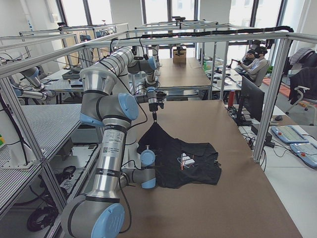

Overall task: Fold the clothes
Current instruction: 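Lift the hem with both grippers and carry it toward the collar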

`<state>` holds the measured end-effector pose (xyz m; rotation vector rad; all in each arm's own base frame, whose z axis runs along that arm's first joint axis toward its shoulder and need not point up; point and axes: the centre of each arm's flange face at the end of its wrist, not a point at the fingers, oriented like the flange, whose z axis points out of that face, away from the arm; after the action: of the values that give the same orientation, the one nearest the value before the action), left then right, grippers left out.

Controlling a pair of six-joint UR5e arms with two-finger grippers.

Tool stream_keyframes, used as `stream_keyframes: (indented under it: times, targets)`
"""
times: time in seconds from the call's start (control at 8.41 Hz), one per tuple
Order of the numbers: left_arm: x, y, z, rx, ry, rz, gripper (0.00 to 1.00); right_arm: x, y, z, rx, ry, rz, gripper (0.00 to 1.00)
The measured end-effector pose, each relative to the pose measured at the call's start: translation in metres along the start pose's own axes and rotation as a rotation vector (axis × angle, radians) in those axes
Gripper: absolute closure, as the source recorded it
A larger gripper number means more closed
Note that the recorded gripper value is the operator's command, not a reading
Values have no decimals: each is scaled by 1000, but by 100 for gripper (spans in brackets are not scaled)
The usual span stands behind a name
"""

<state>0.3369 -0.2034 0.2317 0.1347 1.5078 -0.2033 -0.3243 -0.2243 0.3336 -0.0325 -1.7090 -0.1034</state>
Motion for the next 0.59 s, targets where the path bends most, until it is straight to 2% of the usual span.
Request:
stream_keyframes:
  times: [0.36,0.59]
  targets:
    - [3,-28,5,83,5,3,100,5,-41,-29,130,26,-45,100]
    - [6,-57,1,144,10,0,100,13,-63,-43,191,48,-57,100]
